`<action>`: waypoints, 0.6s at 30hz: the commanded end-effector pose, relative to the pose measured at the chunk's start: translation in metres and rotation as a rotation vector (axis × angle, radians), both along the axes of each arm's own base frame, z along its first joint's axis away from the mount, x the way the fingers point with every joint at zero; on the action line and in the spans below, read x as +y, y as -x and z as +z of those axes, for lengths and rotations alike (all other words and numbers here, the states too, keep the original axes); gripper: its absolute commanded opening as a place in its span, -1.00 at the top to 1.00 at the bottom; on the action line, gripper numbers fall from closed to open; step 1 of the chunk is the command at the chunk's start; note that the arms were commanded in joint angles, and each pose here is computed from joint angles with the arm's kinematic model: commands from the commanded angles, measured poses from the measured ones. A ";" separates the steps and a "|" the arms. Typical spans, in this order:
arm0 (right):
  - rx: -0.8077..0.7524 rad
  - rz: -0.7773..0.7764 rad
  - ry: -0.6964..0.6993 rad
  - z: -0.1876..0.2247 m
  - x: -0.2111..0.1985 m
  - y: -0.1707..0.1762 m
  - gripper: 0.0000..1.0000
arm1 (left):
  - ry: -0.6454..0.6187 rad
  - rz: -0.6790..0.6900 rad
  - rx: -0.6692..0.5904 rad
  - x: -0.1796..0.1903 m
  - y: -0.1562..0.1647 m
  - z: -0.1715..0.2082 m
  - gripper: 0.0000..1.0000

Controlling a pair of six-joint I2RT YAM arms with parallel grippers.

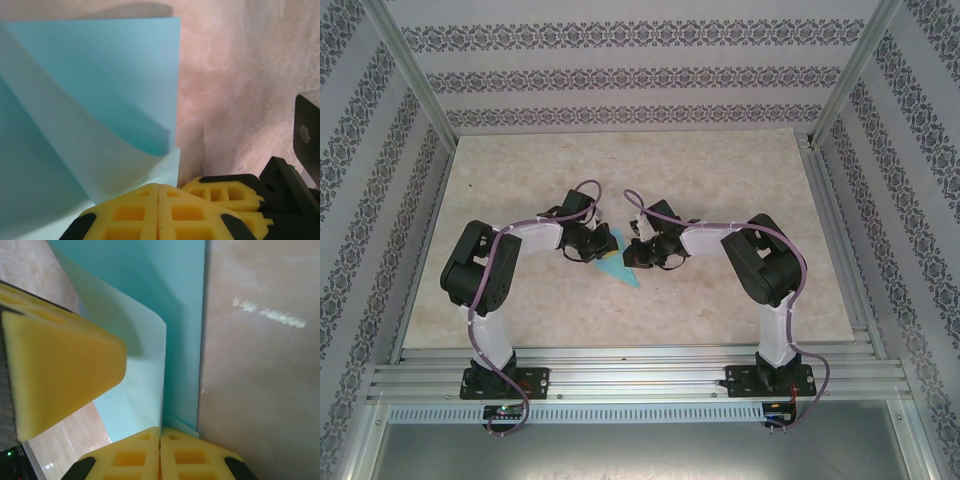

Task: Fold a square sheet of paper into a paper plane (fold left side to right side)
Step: Fourth fold the wing at the center of the table.

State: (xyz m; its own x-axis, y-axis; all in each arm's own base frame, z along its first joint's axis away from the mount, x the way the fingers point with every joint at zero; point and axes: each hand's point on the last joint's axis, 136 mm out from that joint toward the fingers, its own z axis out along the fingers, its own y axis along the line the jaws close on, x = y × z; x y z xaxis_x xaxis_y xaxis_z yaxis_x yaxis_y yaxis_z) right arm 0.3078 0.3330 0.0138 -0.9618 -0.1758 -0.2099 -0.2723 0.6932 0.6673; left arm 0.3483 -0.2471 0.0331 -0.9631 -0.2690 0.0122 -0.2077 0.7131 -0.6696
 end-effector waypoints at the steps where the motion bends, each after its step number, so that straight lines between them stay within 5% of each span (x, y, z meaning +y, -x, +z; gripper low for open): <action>1: 0.047 -0.019 0.083 -0.028 -0.014 0.008 0.85 | -0.003 -0.023 -0.009 -0.009 -0.004 -0.009 0.84; 8: 0.031 -0.018 0.078 -0.019 -0.012 0.005 0.83 | -0.081 -0.024 0.032 0.002 0.007 -0.034 0.83; 18: -0.084 -0.065 0.090 0.041 -0.033 -0.006 0.52 | -0.148 -0.018 0.098 0.020 0.034 -0.067 0.85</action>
State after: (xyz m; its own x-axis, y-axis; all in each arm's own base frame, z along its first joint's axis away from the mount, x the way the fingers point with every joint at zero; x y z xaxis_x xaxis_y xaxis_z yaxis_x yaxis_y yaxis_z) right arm 0.3102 0.3161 0.0326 -0.9639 -0.1485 -0.2212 -0.2567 0.7395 0.6223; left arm 0.3487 -0.2486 0.0167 -0.9662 -0.2576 -0.0064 -0.1871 0.7187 -0.6697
